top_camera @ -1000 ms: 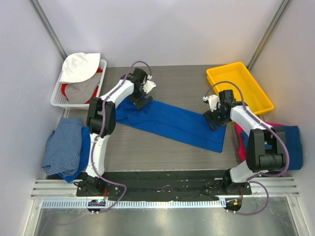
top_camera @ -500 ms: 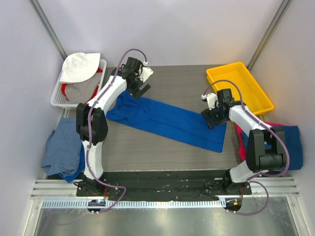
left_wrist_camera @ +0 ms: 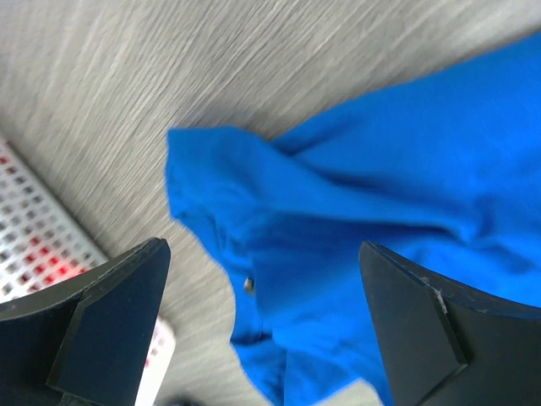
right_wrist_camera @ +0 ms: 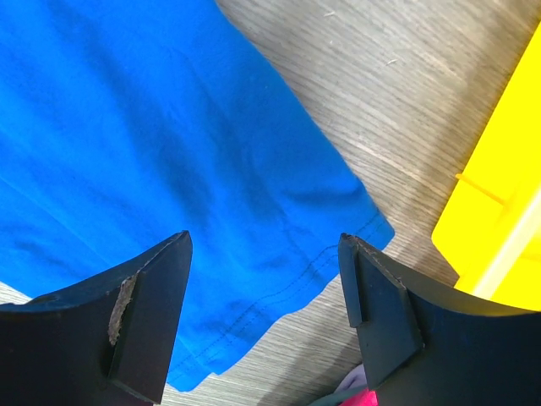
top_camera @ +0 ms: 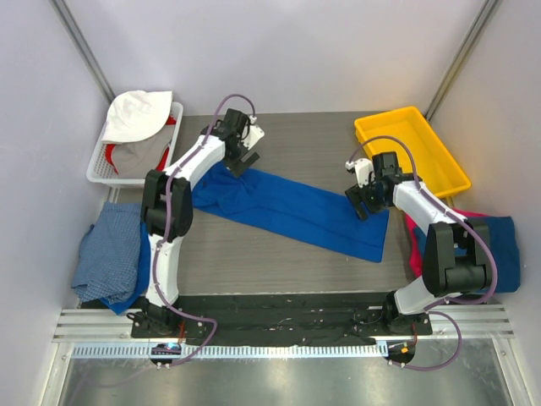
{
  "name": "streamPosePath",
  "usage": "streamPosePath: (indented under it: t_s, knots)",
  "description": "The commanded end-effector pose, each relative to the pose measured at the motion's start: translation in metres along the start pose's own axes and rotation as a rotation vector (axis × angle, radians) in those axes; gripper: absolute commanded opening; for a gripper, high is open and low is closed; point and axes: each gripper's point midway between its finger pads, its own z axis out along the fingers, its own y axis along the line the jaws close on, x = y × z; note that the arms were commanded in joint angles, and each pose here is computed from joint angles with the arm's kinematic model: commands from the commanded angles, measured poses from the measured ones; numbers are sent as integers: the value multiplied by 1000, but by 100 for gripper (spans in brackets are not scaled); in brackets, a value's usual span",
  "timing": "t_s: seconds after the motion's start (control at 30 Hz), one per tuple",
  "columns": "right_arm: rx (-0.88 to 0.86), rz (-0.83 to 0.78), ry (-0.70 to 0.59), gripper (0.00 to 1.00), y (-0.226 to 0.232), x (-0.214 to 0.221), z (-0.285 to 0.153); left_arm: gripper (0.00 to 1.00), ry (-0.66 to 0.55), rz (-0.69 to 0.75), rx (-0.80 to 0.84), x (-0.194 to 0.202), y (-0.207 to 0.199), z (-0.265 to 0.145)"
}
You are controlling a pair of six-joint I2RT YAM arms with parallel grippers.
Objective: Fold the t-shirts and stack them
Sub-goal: Rotate the tshirt 90 degrees
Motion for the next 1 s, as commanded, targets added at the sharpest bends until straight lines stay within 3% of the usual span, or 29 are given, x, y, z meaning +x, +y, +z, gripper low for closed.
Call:
streamPosePath:
  t_s: [0.0,0.27,0.37,0.5,0.6,0.97]
  knots:
    - [23,-11,-34,77,-2,-5,-4,98,-75,-29,-40,-27,19,9]
    - [27,-13,-12,77,-1,4,1,92,-32,-27,18,-12,5,31]
    - [23,-14,-9,77,0,5,2,85,-15,-27,44,-6,-3,34]
    - [17,-12,2,76,1,8,5,64,-3,-38,81,0,-12,38]
    - [18,-12,2,76,1,8,5,57,1,-40,100,2,-17,42]
    - [36,-22,2,75,0,11,1,52,27,-96,194,13,-35,60]
